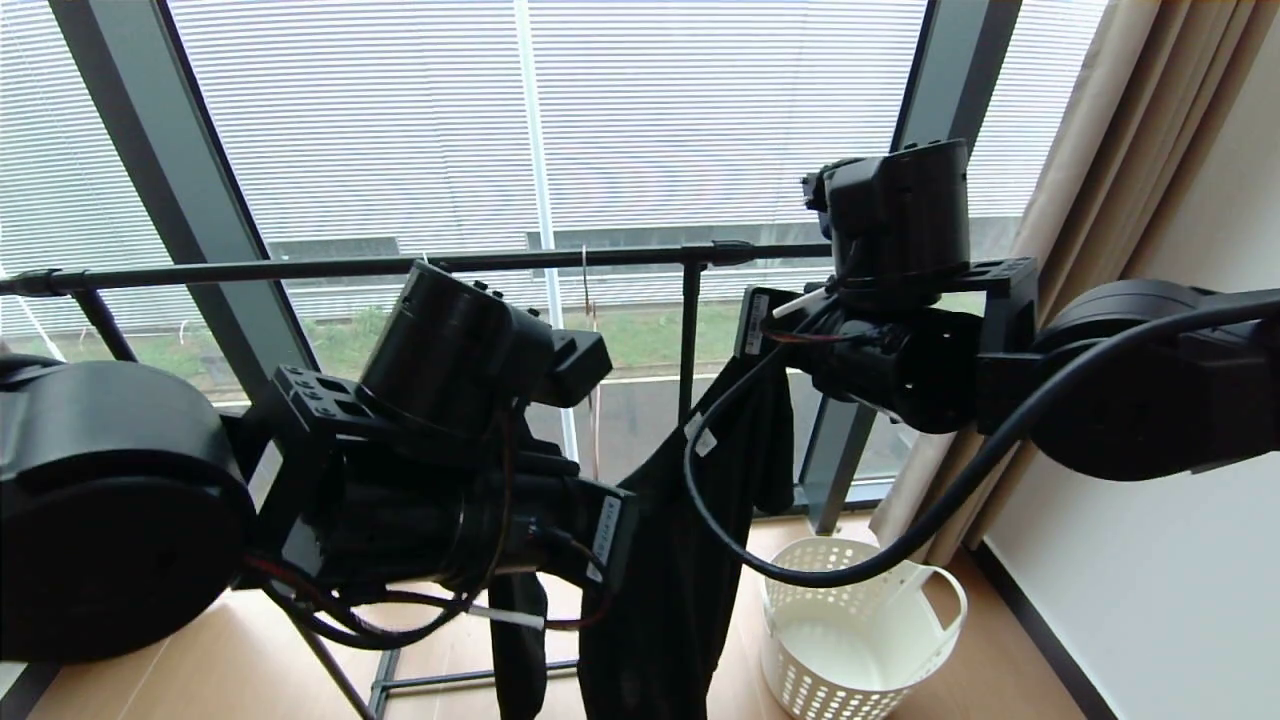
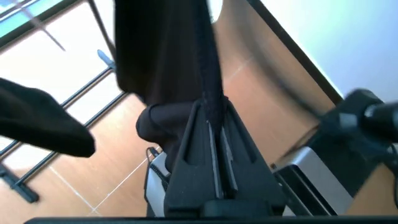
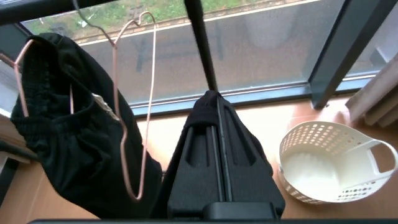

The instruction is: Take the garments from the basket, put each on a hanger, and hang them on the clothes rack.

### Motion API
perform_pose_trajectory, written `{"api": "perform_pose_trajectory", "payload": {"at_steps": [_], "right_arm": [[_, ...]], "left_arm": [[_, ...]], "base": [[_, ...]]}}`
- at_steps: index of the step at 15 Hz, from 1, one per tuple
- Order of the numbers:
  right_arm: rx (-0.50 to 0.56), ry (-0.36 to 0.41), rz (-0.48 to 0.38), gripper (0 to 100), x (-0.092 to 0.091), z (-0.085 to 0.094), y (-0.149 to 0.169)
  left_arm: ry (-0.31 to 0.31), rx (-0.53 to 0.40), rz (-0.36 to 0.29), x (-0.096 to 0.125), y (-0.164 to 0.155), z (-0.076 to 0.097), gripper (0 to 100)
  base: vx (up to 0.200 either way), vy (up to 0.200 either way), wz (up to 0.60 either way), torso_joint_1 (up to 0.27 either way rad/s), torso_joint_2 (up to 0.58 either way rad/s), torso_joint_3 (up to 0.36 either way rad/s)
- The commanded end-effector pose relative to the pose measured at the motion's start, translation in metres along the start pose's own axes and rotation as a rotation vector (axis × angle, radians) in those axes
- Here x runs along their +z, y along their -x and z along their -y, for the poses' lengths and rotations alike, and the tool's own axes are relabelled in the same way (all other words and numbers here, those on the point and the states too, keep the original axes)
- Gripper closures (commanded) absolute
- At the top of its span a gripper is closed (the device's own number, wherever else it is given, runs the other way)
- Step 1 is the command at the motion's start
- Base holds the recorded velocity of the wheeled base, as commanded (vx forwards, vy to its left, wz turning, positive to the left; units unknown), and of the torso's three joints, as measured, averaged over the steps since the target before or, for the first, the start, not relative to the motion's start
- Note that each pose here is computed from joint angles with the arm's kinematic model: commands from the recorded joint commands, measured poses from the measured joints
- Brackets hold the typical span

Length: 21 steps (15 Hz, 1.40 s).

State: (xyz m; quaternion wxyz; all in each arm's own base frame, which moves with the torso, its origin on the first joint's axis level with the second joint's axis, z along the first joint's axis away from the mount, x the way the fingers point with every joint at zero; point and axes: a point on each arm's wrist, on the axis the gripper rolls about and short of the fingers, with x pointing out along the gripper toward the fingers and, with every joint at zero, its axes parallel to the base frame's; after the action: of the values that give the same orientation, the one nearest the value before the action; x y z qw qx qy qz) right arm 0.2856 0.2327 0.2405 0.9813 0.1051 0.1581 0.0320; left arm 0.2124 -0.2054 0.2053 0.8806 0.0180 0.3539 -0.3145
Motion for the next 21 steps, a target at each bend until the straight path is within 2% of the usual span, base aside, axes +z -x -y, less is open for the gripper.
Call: {"api": "perform_pose_trajectory", "payload": {"at_steps": [1,2,3,4,5,7,11,14,15,18,21], "right_arm": [[-0.003,-0.013,0.018,100,0.011,0.009,0.013],[-0.014,0.067,-0.011,100,0.006,0.018,0.022],[-0.020,0.107,-0.032,100,-0.001,0.022,0.024],[-0.020,0.111,-0.036,100,-0.002,0.022,0.025],[-0.016,0.217,-0.088,100,-0.022,0.024,0.028],[0.007,0.321,-0.142,100,-0.044,0.022,0.035],[0.019,0.418,-0.197,100,-0.066,0.021,0.035],[0.048,0.442,-0.219,100,-0.071,0.021,0.036],[0.048,0.442,-0.219,0,-0.071,0.021,0.036],[0.112,0.490,-0.263,0,-0.078,0.028,0.042],[0.185,0.528,-0.246,0,-0.087,0.031,0.042]], "left_arm": [[0.034,0.047,0.037,0.011,0.002,-0.019,100],[0.069,0.082,0.128,0.034,0.009,-0.035,100],[0.075,0.094,0.162,0.045,0.010,-0.040,100],[0.074,0.095,0.164,0.046,0.010,-0.041,100],[0.073,0.096,0.195,0.058,0.008,-0.042,100],[0.060,0.089,0.212,0.066,0.005,-0.040,100],[0.039,0.076,0.257,0.078,0.009,-0.035,100],[0.028,0.075,0.262,0.080,0.010,-0.034,100],[0.026,0.072,0.265,0.080,0.011,-0.032,100],[0.012,0.049,0.300,0.089,0.015,-0.023,100],[0.002,0.035,0.313,0.093,0.015,-0.016,100]], "base": [[0.000,0.000,0.00,0.000,0.00,0.000],[0.000,0.000,0.00,0.000,0.00,0.000],[0.000,0.000,0.00,0.000,0.00,0.000],[0.000,0.000,0.00,0.000,0.00,0.000],[0.000,0.000,0.00,0.000,0.00,0.000],[0.000,0.000,0.00,0.000,0.00,0.000],[0.000,0.000,0.00,0.000,0.00,0.000],[0.000,0.000,0.00,0.000,0.00,0.000],[0.000,0.000,0.00,0.000,0.00,0.000],[0.000,0.000,0.00,0.000,0.00,0.000],[0.000,0.000,0.00,0.000,0.00,0.000]]}}
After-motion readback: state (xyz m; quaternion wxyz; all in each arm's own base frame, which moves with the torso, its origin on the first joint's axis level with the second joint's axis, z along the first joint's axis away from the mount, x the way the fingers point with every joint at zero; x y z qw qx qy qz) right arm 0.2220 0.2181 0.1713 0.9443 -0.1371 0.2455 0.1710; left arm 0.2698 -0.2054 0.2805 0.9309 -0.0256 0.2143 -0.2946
